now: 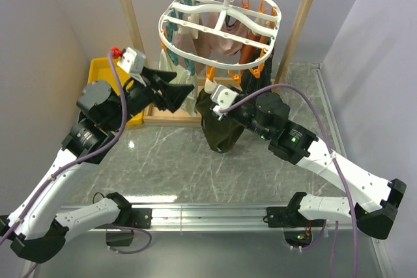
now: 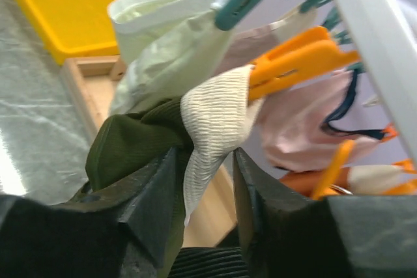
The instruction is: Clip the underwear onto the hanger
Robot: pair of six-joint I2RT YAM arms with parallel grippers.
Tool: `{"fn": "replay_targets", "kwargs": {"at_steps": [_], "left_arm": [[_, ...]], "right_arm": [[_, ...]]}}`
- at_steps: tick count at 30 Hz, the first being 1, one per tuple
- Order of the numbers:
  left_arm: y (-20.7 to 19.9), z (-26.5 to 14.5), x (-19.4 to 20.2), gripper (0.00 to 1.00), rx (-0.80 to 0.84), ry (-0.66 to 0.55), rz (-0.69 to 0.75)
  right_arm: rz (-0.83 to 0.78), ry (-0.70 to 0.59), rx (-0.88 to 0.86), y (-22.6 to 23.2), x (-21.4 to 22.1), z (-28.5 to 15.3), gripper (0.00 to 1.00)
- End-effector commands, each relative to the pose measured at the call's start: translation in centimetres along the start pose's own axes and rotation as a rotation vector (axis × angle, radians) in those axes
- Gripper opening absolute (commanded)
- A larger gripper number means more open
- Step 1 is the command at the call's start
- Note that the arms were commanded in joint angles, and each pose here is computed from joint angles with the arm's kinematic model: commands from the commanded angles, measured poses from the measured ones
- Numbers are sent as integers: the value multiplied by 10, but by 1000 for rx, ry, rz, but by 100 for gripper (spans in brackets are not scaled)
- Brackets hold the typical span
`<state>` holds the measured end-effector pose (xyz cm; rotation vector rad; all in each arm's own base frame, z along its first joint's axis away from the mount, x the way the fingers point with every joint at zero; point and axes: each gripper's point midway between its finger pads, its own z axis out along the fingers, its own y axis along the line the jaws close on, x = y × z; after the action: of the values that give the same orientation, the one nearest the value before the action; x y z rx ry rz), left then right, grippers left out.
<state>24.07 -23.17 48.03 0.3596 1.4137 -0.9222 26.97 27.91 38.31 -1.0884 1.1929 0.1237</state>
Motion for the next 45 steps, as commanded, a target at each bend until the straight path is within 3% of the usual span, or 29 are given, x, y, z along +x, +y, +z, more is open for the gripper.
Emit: {"fn": "replay_targets", "kwargs": {"at_steps": [1,5,9,15,18,24,27,32,35,39,41,44,45], "left_arm": [[-7,-15,21,79,83,65,123],[-17,-33,60,80,211,176,204],[-22,-43,98,87,342,239,312],[21,-23,148,84,205,327,352],[26,-13,166,89,184,352,342],[31,17,187,98,104,308,346],[35,29,196,98,58,288,322],[43,35,210,94,-14,287,227],[41,27,220,91,3,295,217],[36,15,228,91,49,314,224],[35,10,227,91,58,307,237],[36,7,224,90,51,313,249],[38,6,223,89,40,316,248]], "right_arm": [[88,-24,-52,15,-5,-2,50],[162,-40,-96,28,-4,-10,58],[265,-62,-100,31,-5,-28,58],[416,-66,-61,21,8,-51,57],[528,-15,-37,17,27,-57,54],[640,44,1,16,71,-65,46],[679,55,-3,24,82,-61,37],[702,50,21,30,102,-42,35],[690,17,-2,33,105,-28,38],[669,-22,-93,47,106,-7,54],[634,-70,-148,50,99,0,57],[608,-84,-221,61,101,11,43],[612,-74,-236,63,104,13,26]]}}
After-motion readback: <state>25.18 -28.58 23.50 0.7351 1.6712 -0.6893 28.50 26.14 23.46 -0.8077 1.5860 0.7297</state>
